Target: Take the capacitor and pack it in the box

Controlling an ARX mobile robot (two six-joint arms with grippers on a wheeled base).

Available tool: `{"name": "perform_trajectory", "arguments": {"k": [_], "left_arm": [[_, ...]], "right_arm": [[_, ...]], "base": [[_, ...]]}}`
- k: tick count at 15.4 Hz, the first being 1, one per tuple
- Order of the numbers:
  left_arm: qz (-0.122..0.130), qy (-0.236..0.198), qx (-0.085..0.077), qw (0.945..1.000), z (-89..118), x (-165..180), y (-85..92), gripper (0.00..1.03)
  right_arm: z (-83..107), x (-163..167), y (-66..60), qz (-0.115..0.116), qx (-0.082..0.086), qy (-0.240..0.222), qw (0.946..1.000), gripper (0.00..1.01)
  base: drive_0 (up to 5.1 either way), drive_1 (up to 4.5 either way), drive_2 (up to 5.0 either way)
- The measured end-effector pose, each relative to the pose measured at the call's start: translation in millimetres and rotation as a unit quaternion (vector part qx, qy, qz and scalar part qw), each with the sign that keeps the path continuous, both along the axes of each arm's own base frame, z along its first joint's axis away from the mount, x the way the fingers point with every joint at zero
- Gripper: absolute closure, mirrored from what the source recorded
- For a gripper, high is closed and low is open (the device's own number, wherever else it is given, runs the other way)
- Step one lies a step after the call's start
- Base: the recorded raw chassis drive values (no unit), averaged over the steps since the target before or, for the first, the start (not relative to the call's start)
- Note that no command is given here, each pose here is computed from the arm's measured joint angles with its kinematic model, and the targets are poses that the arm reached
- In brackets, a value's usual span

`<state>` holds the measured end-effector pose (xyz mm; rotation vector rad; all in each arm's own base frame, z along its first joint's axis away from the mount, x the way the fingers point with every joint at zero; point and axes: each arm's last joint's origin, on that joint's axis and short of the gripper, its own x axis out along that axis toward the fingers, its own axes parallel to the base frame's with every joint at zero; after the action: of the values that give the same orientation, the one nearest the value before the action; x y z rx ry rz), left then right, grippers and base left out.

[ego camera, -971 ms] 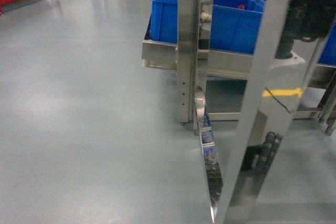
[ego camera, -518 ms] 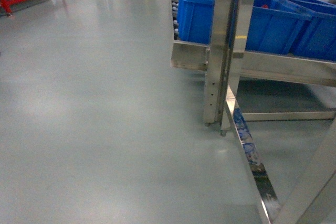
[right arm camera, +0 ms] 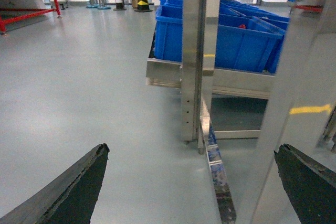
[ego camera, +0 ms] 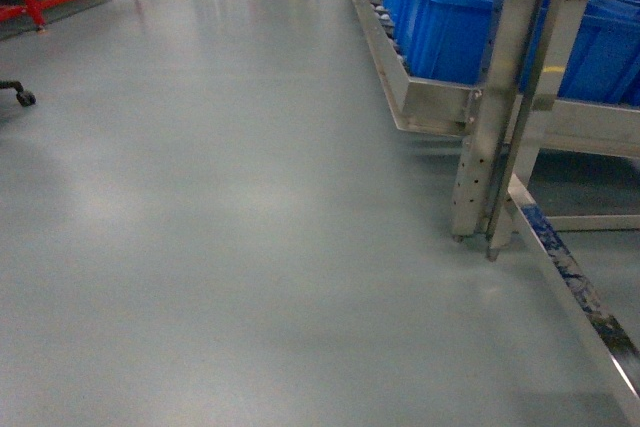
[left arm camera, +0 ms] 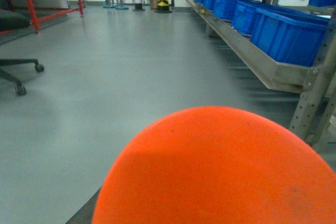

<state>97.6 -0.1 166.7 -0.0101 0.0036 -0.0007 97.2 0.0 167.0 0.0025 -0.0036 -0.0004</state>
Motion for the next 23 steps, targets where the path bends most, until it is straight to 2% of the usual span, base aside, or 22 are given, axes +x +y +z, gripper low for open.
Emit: {"name": "perform_trajectory", "arguments": {"k": [23], "left_arm": [[0.000,0.000,0.000,1.0000,0.0,0.0,0.0,0.60]], "right_arm": [[0.2,0.0,0.0,0.000,0.000,-0.001,1.0000,0.03]], "base": [[-5.0,2.38,2.4]]}}
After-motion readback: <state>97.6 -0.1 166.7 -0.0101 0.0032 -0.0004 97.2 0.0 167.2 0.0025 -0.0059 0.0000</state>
